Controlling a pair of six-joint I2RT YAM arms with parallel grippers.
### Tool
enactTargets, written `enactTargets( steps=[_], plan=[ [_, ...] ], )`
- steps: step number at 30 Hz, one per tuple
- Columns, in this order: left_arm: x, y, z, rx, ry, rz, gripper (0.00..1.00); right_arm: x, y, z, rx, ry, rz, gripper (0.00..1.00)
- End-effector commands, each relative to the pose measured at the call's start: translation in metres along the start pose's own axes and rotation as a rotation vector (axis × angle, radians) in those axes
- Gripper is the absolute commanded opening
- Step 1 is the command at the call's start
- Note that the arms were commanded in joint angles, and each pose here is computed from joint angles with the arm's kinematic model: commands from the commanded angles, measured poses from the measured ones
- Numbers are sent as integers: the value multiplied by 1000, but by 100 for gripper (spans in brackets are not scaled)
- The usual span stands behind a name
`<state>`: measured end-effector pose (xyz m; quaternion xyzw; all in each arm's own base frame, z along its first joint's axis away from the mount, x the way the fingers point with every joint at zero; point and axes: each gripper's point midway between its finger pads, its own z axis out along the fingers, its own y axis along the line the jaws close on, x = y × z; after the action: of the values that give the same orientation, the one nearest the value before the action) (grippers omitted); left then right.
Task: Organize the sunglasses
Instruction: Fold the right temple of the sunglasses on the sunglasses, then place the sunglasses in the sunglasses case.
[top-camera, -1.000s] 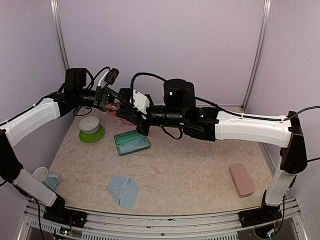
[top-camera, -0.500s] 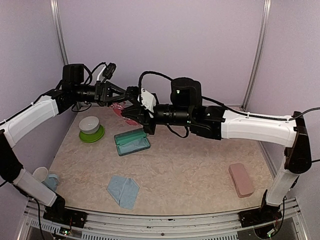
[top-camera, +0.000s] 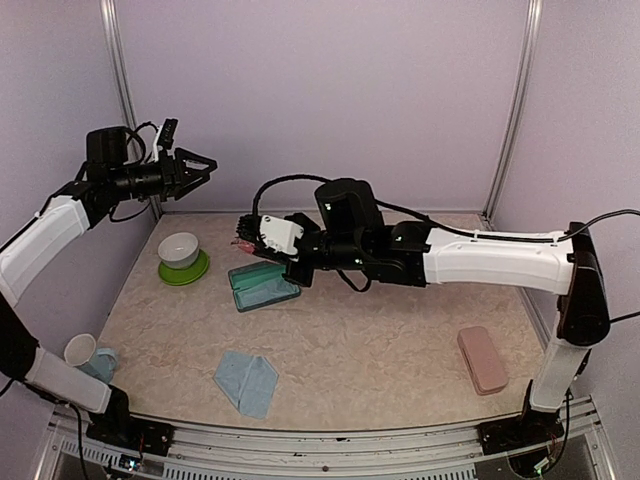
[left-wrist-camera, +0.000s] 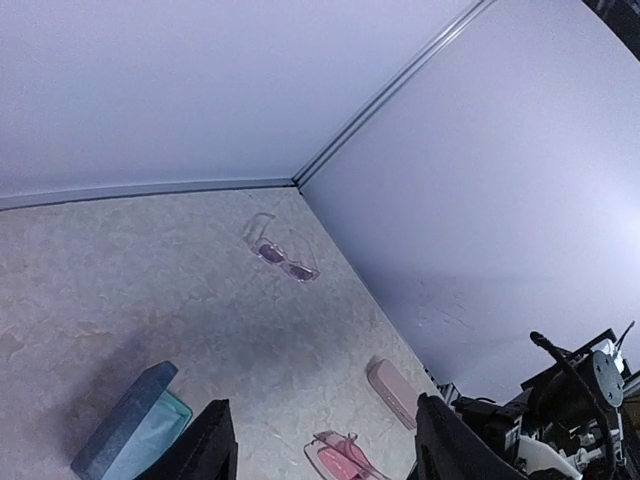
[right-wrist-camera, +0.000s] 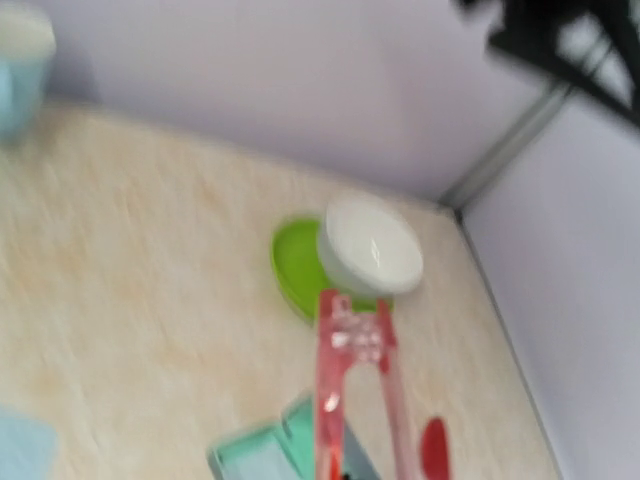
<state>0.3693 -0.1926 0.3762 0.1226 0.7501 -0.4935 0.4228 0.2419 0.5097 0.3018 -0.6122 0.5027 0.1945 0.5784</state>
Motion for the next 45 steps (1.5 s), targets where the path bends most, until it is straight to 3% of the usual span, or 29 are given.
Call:
enactTargets(
  steps=[1,10,11,13,14,24,45],
  plan=[
    [10,25,-16,-139,-28,-25,61,44,6,24,13,182,-94,0],
    [31,47,-38,-294,-40,-30,74,97,20,64,-27,307,-152,0],
    [31,50,-41,-316,-42,-27,77,104,21,69,-32,320,-160,0],
    [33,57,-47,-381,-40,-28,97,115,15,76,-13,352,-170,0],
    [33,61,-51,-414,-43,-27,99,117,11,79,2,360,-176,0],
    [45,77,-81,-598,-65,-52,99,156,-1,109,43,432,-229,0],
    [72,71,-92,-587,-50,-116,99,194,-20,141,86,448,-266,0]
  ],
)
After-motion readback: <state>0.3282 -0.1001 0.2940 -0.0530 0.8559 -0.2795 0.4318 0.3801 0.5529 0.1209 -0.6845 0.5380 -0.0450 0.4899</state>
